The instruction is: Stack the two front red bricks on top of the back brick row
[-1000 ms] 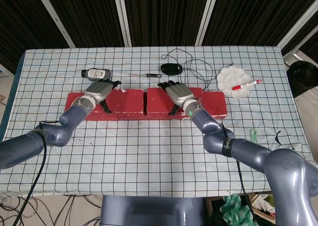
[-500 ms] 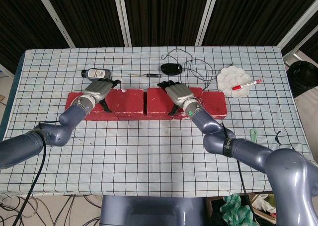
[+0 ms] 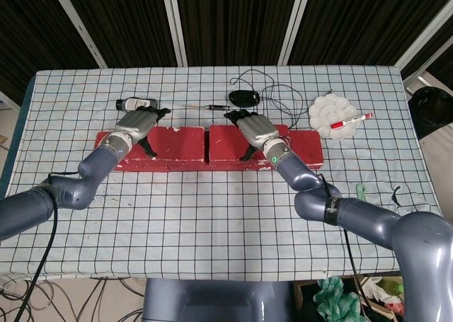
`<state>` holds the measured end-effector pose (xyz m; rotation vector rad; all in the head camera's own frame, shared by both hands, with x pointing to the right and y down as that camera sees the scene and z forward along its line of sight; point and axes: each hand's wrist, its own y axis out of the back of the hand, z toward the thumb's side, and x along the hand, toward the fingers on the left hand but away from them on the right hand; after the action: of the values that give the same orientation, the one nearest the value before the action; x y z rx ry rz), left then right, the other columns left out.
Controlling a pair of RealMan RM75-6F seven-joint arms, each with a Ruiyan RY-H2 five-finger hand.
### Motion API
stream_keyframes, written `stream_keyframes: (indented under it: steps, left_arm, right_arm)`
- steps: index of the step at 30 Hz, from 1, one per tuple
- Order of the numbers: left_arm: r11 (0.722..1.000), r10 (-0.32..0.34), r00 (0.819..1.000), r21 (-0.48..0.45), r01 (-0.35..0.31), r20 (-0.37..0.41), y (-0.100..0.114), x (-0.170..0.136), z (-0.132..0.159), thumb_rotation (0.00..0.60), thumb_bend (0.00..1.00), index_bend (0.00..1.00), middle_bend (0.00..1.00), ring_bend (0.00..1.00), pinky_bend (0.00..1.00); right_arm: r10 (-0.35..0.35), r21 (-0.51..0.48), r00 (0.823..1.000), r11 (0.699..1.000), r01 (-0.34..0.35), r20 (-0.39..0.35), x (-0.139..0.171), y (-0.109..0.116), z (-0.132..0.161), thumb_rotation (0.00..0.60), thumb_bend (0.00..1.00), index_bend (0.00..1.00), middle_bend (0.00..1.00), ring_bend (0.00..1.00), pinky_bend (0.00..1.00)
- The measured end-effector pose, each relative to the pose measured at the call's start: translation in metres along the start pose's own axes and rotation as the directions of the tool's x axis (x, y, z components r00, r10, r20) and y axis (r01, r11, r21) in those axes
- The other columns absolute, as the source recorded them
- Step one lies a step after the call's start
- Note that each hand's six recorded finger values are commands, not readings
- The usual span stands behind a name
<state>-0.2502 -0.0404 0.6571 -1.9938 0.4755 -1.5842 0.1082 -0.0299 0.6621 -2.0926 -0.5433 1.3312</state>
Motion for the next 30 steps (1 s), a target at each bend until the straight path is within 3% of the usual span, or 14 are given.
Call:
stream_keyframes:
  steps: [9,14,19,25,30]
  left_arm:
    - [0.997,0.039,0.999,0.063,-0.037,-0.031,0.004,-0.044,-0.029,0.600,0.00,0.05,0.11,0.00,0.00]
    - [0.995,0.049,0.994,0.086,-0.041,-0.095,-0.006,-0.080,-0.067,0.600,0.00,0.07,0.11,0.00,0.00]
    - [0.995,0.023,0.987,0.101,-0.007,-0.161,-0.027,-0.106,-0.102,0.600,0.00,0.09,0.11,0.00,0.00]
    - [0.994,-0.004,0.977,0.106,0.027,-0.213,-0.044,-0.114,-0.128,0.600,0.00,0.14,0.11,0.00,0.00]
    - [0.993,-0.029,0.976,0.107,0.054,-0.217,-0.057,-0.105,-0.132,0.600,0.00,0.21,0.11,0.00,0.00]
  right_arm:
    - [-0.083,0.001,0.997,0.997,0.083,-0.002,0.042,0.028,-0.020,0.600,0.00,0.00,0.02,0.00,0.11]
    - [-0.143,0.002,0.989,0.990,0.143,0.034,0.070,0.041,-0.046,0.600,0.00,0.00,0.02,0.00,0.11]
    - [-0.145,0.007,0.987,0.989,0.145,0.070,0.087,0.037,-0.067,0.600,0.00,0.00,0.02,0.00,0.11]
    - [-0.143,0.008,0.985,0.990,0.143,0.097,0.091,0.032,-0.080,0.600,0.00,0.00,0.02,0.00,0.11]
    - [-0.147,0.004,0.983,0.989,0.148,0.110,0.091,0.030,-0.085,0.600,0.00,0.00,0.02,0.00,0.11]
